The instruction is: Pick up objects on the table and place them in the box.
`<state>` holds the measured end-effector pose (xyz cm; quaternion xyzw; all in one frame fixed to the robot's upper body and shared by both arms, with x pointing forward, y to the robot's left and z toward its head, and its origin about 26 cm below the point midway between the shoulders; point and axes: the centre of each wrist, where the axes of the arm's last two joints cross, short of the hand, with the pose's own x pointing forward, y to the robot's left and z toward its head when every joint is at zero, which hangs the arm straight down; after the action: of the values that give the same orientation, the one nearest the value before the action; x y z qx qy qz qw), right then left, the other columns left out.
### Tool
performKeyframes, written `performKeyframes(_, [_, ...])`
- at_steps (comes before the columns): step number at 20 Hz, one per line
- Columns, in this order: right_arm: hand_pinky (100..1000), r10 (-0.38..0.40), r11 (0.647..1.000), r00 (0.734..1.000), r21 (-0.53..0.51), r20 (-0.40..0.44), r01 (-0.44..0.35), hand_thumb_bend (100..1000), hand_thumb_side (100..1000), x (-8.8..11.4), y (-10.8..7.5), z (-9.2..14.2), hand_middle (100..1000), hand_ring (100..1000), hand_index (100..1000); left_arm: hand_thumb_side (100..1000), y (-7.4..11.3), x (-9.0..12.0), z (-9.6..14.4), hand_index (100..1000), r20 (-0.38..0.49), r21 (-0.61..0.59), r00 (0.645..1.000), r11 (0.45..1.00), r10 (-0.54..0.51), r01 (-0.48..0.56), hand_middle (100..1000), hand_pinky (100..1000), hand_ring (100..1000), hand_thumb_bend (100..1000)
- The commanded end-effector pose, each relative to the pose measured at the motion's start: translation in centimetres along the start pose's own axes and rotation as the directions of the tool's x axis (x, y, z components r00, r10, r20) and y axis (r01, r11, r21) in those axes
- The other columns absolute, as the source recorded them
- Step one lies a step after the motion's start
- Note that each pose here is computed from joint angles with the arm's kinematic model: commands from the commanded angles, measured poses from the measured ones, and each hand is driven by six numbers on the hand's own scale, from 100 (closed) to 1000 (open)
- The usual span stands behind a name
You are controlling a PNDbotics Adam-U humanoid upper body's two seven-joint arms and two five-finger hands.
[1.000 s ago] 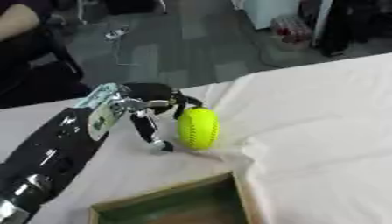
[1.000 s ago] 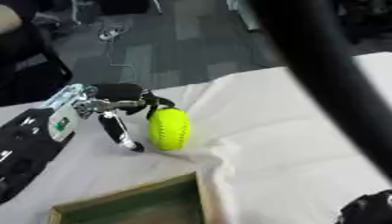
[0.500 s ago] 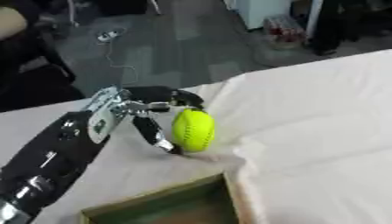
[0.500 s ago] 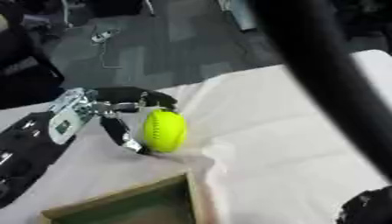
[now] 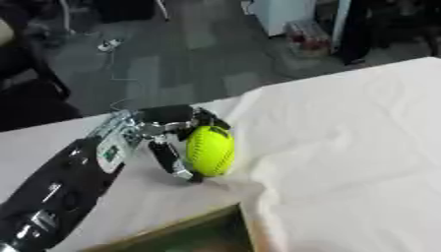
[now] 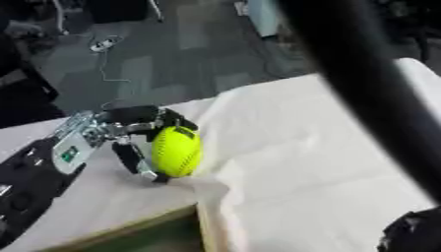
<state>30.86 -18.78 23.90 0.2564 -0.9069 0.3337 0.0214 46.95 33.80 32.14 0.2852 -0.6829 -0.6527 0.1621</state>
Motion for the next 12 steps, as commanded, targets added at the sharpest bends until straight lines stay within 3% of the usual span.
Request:
performKeyframes(1, [100,0.051,0.995,0.997,0.086,0.059,-0.056,100,938,0.5,-0.4,0.2,503,379,620,371,1.3,-0.5,1.4,457,0.099,-0.075,0.992,0.993,-0.083,0.09,222,100,100,100])
performKeyframes(12, [100,0.047,0.991,0.999,0.122,-0.011,-0.046,100,939,1.1,0.1,3.0,500,382,608,342,0.9,-0.2,3.7,446,0.111,0.044,0.992,0.998,-0.057,0.053,205,100,100,100])
